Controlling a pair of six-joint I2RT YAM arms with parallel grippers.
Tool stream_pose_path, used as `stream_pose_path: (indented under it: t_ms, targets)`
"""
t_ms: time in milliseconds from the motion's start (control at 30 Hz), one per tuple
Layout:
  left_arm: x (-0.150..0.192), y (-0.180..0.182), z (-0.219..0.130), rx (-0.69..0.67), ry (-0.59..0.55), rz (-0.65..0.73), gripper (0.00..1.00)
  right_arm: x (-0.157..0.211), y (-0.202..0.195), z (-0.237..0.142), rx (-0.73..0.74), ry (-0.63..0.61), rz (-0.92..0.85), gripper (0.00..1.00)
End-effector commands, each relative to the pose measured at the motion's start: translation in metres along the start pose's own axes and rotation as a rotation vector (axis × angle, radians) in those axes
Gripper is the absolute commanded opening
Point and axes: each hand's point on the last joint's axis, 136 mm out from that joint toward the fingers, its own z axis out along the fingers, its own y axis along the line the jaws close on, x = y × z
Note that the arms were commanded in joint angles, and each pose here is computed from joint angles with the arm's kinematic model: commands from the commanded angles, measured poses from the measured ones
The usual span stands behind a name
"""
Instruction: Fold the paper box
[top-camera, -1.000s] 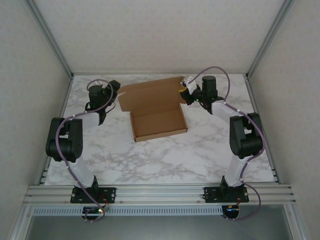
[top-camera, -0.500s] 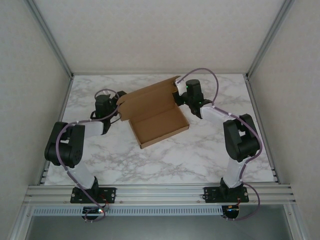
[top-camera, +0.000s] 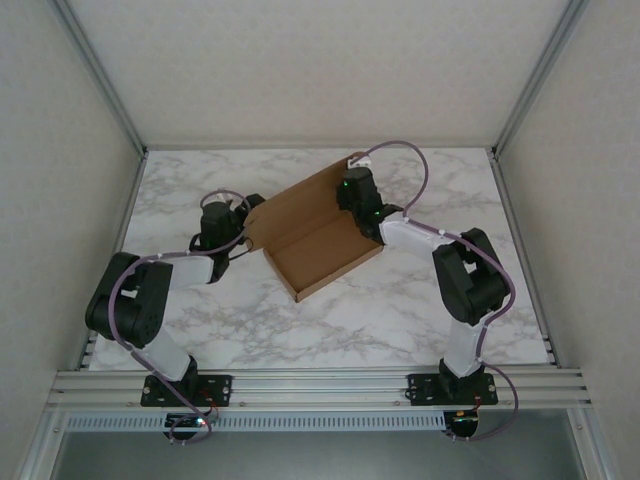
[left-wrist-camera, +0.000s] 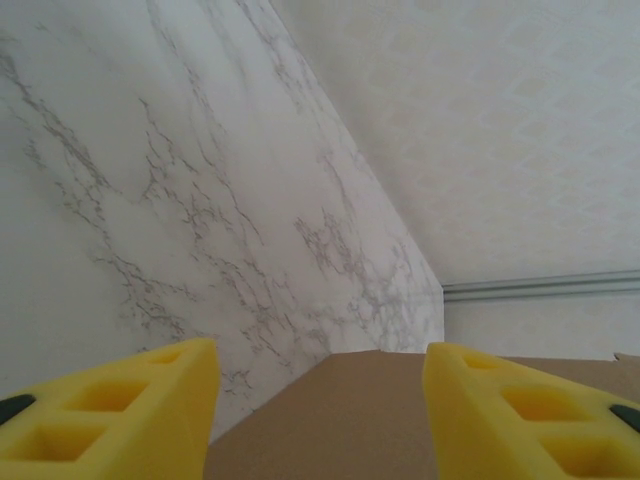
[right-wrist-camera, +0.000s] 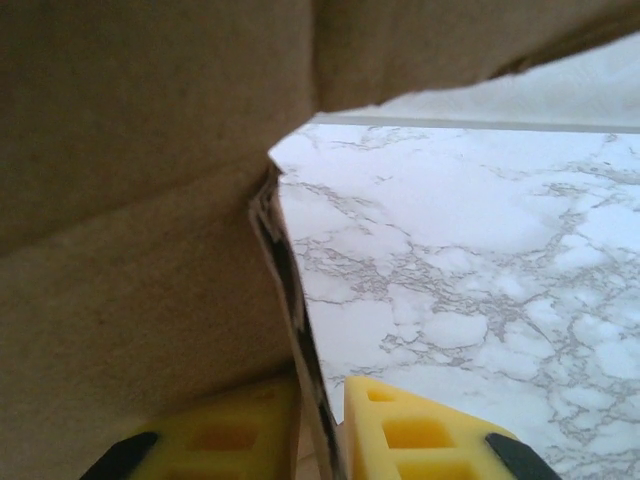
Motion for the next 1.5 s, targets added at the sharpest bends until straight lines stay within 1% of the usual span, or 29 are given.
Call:
stream_pose_path:
  t_ms: [0, 100, 200, 300, 400, 467, 600, 633, 733, 800, 867, 900, 967, 1067, 1133, 1233, 1300, 1467]
  targets:
    - [0.0, -0.015, -0.004, 0.039, -0.026, 0.018, 0.56, -0.013, 0.021, -0.005, -0.014, -0.049, 0.049, 0.2]
    - [-0.007, -0.014, -0.009, 0.019, -0.05, 0.03, 0.57, -0.014, 0.004, -0.011, 0.052, -0.066, 0.02, 0.2]
    - [-0.024, -0.013, -0.019, -0.014, -0.094, 0.058, 0.6, -0.015, -0.014, -0.016, 0.068, -0.07, -0.027, 0.21]
    - [-0.036, -0.011, -0.028, -0.061, -0.131, 0.125, 0.64, -0.007, -0.023, -0.017, 0.009, -0.032, -0.125, 0.21]
    - [-0.043, -0.003, -0.036, -0.099, -0.142, 0.155, 0.66, 0.003, -0.032, -0.02, -0.049, -0.003, -0.184, 0.22]
    - [-0.05, 0.005, -0.044, -0.133, -0.163, 0.157, 0.67, 0.007, -0.035, -0.025, -0.126, -0.001, -0.185, 0.23]
    - [-0.071, 0.016, -0.067, -0.201, -0.229, 0.182, 0.68, 0.008, -0.045, -0.03, -0.205, 0.007, -0.171, 0.24]
    - [-0.075, 0.016, -0.074, -0.214, -0.247, 0.201, 0.68, 0.007, -0.045, -0.031, -0.216, 0.009, -0.175, 0.24]
    - [-0.084, 0.007, -0.092, -0.23, -0.299, 0.315, 0.67, 0.007, -0.039, -0.031, -0.262, 0.021, -0.206, 0.24]
    - [-0.074, -0.01, -0.099, -0.14, -0.283, 0.452, 0.65, 0.008, -0.033, -0.032, -0.305, 0.019, -0.218, 0.24]
    - [-0.062, -0.027, -0.104, -0.063, -0.253, 0.6, 0.65, 0.008, -0.029, -0.032, -0.333, 0.021, -0.22, 0.24]
    - [-0.057, -0.032, -0.107, -0.042, -0.234, 0.676, 0.65, 0.008, -0.028, -0.032, -0.341, 0.022, -0.222, 0.23]
    - [-0.052, -0.034, -0.109, -0.042, -0.208, 0.762, 0.65, 0.009, -0.028, -0.032, -0.344, 0.022, -0.222, 0.24]
    - [-0.048, -0.033, -0.114, -0.059, -0.175, 0.8, 0.69, 0.009, -0.031, -0.031, -0.346, 0.026, -0.218, 0.23]
    - [-0.04, -0.033, -0.118, -0.039, -0.158, 0.809, 0.71, 0.009, -0.03, -0.031, -0.35, 0.027, -0.223, 0.24]
    - [-0.034, -0.033, -0.128, -0.012, -0.173, 0.827, 0.72, 0.01, -0.031, -0.031, -0.352, 0.03, -0.222, 0.24]
    - [-0.03, -0.035, -0.131, 0.018, -0.18, 0.863, 0.72, 0.012, -0.031, -0.031, -0.352, 0.033, -0.223, 0.24]
    - [-0.016, -0.035, -0.116, 0.084, -0.116, 0.961, 0.73, 0.015, -0.029, -0.031, -0.362, 0.033, -0.221, 0.24]
